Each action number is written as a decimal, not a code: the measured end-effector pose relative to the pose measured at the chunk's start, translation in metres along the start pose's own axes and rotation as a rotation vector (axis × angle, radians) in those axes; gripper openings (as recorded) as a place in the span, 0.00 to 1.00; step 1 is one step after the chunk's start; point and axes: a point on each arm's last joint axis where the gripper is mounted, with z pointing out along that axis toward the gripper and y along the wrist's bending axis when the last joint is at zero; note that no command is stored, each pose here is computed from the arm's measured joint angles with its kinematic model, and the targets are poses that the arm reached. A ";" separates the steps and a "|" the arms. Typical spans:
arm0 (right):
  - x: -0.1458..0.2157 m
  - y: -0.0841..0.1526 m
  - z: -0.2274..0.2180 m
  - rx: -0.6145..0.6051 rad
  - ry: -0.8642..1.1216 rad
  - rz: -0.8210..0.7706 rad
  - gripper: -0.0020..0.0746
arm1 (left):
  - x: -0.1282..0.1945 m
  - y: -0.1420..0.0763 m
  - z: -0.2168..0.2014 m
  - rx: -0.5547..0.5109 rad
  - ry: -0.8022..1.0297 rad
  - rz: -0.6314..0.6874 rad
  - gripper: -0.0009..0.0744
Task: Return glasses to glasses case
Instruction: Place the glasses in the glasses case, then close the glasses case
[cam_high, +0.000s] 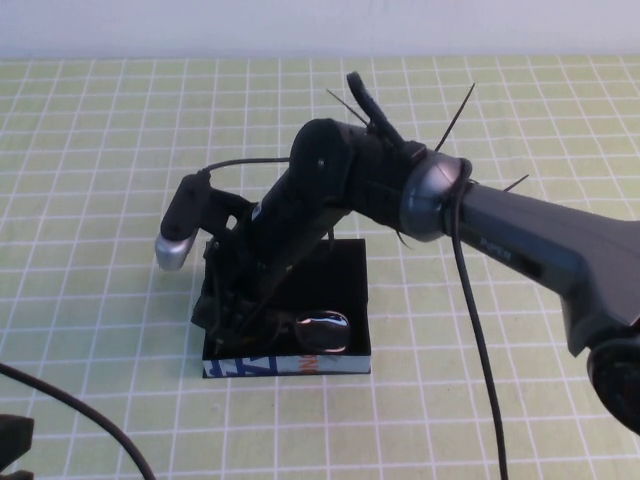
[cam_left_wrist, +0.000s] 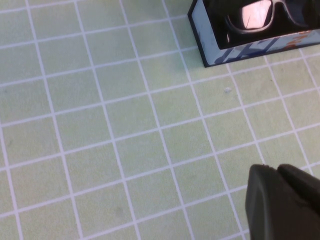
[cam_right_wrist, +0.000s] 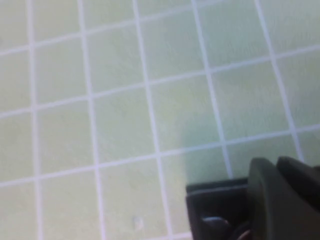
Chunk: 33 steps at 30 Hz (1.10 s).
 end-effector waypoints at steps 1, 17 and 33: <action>0.002 -0.001 0.004 0.006 0.010 0.000 0.03 | 0.000 0.000 0.000 0.000 0.002 0.000 0.01; -0.041 0.011 -0.071 0.105 -0.081 -0.076 0.03 | -0.001 -0.004 0.001 0.050 -0.004 0.110 0.01; 0.001 -0.050 -0.173 0.243 -0.100 0.361 0.01 | -0.035 0.001 0.086 0.240 0.192 0.259 0.01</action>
